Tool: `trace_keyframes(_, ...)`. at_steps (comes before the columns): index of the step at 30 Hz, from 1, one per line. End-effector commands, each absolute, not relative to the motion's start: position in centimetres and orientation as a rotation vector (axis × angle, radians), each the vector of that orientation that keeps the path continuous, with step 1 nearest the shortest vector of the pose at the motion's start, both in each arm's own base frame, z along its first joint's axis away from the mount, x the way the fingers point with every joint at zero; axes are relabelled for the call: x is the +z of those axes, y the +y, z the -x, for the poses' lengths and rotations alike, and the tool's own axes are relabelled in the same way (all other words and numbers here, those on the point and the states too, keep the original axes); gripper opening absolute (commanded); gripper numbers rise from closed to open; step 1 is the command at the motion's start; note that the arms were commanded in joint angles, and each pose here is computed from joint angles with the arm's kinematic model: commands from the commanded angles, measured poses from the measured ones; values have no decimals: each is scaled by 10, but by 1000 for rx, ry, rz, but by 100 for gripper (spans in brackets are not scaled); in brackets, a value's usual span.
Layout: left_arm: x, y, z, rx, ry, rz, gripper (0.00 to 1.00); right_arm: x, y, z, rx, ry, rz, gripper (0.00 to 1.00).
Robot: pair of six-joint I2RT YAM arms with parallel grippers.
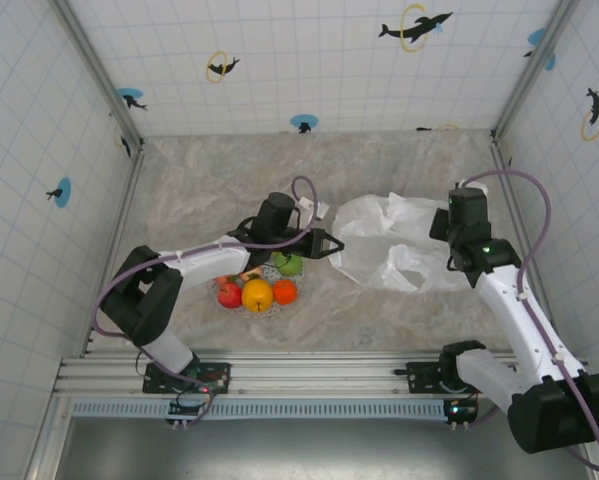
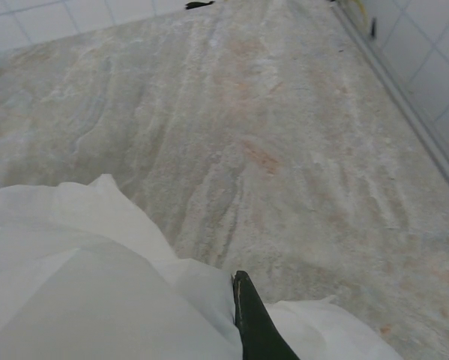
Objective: Place the fruits into the plastic bag
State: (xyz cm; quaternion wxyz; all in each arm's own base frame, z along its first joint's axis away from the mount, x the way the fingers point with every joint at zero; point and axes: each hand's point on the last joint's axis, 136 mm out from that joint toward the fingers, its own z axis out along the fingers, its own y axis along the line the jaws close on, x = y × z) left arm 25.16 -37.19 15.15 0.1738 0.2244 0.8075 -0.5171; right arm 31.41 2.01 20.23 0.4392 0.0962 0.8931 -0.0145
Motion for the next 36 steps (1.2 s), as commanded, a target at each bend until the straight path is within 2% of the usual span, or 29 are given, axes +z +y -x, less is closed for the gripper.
trace_keyframes(1,146,-374,-269,-1389,2320,-576,0,189,47,-315,126,2243,-161,0)
trace_keyframes(5,138,-381,-303,-1250,2321,-519,4,178,65,-311,258,2265,-130,0)
trace_keyframes(9,121,-381,-321,-1162,2344,-466,13,168,73,-309,330,2273,-154,0)
trace_keyframes(11,115,-376,-326,-1110,2353,-437,29,161,77,-308,358,2285,-171,0)
trace_keyframes(16,122,-351,-335,-939,2332,-392,53,156,80,-310,378,2272,-208,0)
trace_keyframes(23,150,-311,-339,-805,2274,-312,79,157,83,-314,421,2229,-248,0)
trace_keyframes(26,157,-298,-326,-810,2259,-307,89,155,86,-315,442,2229,-252,0)
trace_keyframes(30,179,-285,-315,-821,2208,-295,97,149,91,-314,457,2243,-250,0)
trace_keyframes(36,199,-244,-306,-739,2194,-209,97,149,96,-313,463,2251,-232,0)
